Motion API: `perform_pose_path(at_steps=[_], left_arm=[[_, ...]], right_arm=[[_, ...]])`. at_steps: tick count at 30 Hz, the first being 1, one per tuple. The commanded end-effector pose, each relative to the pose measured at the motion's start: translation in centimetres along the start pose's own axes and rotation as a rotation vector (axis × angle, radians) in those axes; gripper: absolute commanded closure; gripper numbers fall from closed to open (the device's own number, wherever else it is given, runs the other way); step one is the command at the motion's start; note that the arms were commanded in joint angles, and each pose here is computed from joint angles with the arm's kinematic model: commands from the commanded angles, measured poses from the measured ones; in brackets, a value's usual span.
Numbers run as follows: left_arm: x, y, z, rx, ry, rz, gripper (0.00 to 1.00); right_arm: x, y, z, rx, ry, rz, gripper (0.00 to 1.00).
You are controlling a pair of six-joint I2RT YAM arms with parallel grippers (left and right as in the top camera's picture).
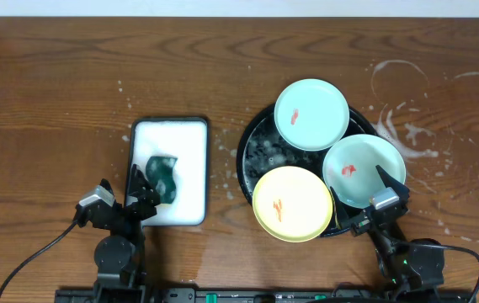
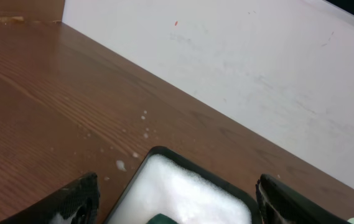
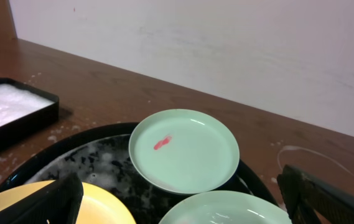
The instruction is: Clean dirty plates on tray and stack at the side
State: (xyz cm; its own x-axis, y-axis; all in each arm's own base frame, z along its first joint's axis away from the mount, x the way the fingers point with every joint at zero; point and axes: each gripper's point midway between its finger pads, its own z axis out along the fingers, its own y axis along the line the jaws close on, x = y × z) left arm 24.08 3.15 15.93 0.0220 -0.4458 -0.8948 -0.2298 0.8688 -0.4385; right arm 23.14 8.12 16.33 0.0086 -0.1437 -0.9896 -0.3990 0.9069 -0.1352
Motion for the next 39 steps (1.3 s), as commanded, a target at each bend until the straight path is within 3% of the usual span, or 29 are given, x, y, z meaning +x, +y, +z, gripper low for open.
perform_pose_path(at_steps=[1, 39], left_arm=[[1.36, 0.86, 0.11, -0.030, 0.033, 0.026, 0.19], [1.19, 0.76, 0.11, -0.026, 0.026, 0.024, 0.19]], right_arm=[[0.09, 0.33, 0.02, -0.014, 0.001, -0.011, 0.01], [0.03, 0.32, 0.02, -0.013, -0.001, -0.012, 0.01]])
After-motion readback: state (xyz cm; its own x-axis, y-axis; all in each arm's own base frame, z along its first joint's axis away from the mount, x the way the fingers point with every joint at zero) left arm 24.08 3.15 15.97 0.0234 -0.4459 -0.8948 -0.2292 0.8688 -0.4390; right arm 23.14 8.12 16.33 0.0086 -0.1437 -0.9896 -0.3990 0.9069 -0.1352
